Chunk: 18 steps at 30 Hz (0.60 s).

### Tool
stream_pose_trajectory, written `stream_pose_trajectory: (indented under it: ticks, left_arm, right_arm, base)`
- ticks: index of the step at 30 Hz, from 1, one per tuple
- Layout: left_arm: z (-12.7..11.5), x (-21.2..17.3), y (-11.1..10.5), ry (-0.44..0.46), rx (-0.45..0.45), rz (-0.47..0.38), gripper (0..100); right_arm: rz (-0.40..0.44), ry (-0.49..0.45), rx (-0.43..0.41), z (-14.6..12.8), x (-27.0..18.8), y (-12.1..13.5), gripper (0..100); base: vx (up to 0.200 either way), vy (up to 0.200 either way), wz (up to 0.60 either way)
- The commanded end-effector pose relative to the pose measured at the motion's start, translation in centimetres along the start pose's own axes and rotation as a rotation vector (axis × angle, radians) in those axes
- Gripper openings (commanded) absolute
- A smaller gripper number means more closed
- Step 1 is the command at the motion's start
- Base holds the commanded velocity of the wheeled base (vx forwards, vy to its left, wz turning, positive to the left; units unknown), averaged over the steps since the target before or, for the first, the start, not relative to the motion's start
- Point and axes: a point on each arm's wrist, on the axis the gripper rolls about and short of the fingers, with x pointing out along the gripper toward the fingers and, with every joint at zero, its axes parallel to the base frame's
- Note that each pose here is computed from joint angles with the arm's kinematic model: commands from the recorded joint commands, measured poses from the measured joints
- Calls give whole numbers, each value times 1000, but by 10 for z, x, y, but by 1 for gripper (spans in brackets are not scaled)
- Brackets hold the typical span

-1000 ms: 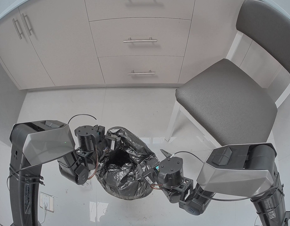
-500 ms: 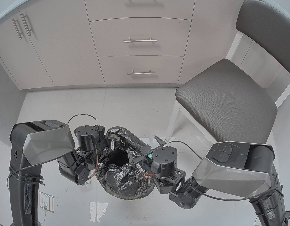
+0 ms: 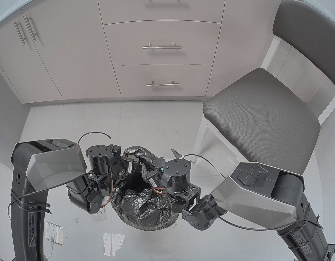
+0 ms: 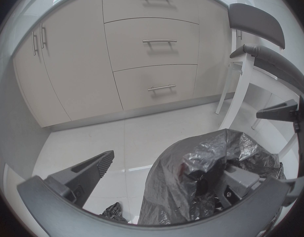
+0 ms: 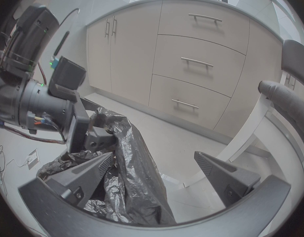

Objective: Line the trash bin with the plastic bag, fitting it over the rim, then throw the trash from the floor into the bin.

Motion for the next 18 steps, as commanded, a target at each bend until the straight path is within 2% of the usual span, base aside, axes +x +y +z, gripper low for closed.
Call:
stream_pose_trajectory:
  ticks: [1, 9, 18]
  left_arm:
    - [0, 0, 0, 0, 0, 0, 100]
    - [-4, 1, 4, 11, 1, 10, 100]
    - [-9, 5, 9, 24, 2, 23, 100]
  right_arm:
    - [-31, 10, 4, -9, 13, -3, 100]
    - [-149, 4, 41, -19, 41, -27, 100]
    - [-157, 24, 39, -26, 46, -30, 100]
  base:
    - [0, 0, 0]
    - [0, 0, 0]
    - [0, 0, 0]
